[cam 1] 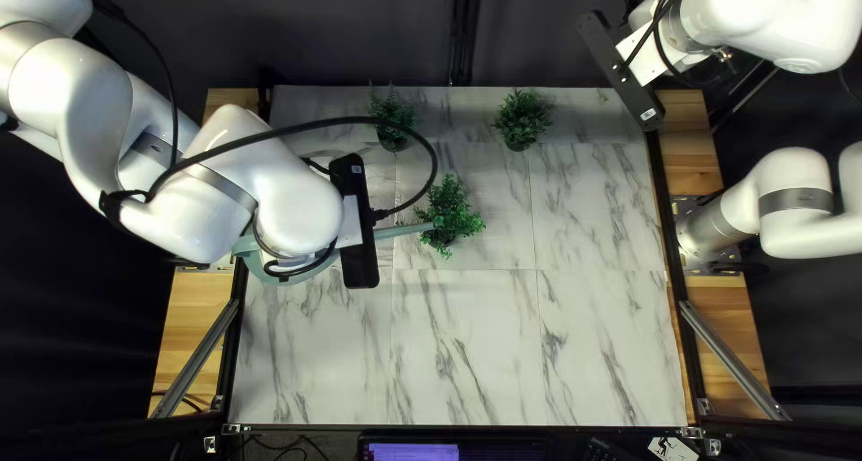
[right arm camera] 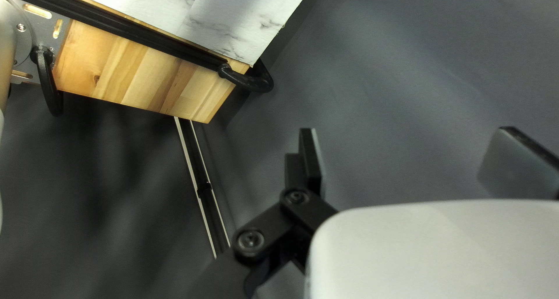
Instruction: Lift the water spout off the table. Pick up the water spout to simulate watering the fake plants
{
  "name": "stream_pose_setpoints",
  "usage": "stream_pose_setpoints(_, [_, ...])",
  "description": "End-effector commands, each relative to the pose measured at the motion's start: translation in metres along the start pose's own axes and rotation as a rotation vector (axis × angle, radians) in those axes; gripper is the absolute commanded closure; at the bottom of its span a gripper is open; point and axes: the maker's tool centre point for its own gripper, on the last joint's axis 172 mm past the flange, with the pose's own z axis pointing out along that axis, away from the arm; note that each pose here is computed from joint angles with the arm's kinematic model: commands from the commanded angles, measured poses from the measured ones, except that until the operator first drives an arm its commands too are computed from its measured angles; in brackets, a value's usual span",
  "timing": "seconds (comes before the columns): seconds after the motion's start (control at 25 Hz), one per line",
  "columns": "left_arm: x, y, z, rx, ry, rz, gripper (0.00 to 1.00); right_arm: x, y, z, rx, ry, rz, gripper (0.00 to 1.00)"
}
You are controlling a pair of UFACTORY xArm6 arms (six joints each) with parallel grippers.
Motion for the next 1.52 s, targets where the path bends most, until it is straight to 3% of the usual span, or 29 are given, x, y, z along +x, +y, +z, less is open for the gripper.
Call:
stream_pose_setpoints(0.04, [0.000,-0.001,0.001,0.000,-0.002,-0.003,1.00,0.000,0.000,0.000,0.000,0.000,0.000,0.00])
stream_pose_setpoints(0.56, [-0.005,-0.017,-0.008,0.024,-0.045,-0.025,1.00,0.000,0.000,0.000,0.000,0.000,0.000,0.00])
stream_pose_setpoints(0.72, [-0.004,-0.017,-0.008,0.020,-0.036,-0.020,1.00,0.000,0.000,0.000,0.000,0.000,0.000,0.00])
stream_pose_setpoints(0.84, [-0.002,-0.022,-0.009,-0.001,0.011,-0.005,1.00,0.000,0.000,0.000,0.000,0.000,0.000,0.00])
stream_pose_setpoints(0.96, [-0.001,-0.034,-0.013,-0.040,0.093,0.024,1.00,0.000,0.000,0.000,0.000,0.000,0.000,0.00])
stream_pose_setpoints(1.16, [0.000,-0.037,-0.023,-0.083,0.198,0.043,1.00,0.000,0.000,0.000,0.000,0.000,0.000,0.00])
stream_pose_setpoints(1.52, [-0.021,-0.043,-0.029,-0.105,0.370,-0.013,1.00,0.000,0.000,0.000,0.000,0.000,0.000,0.00])
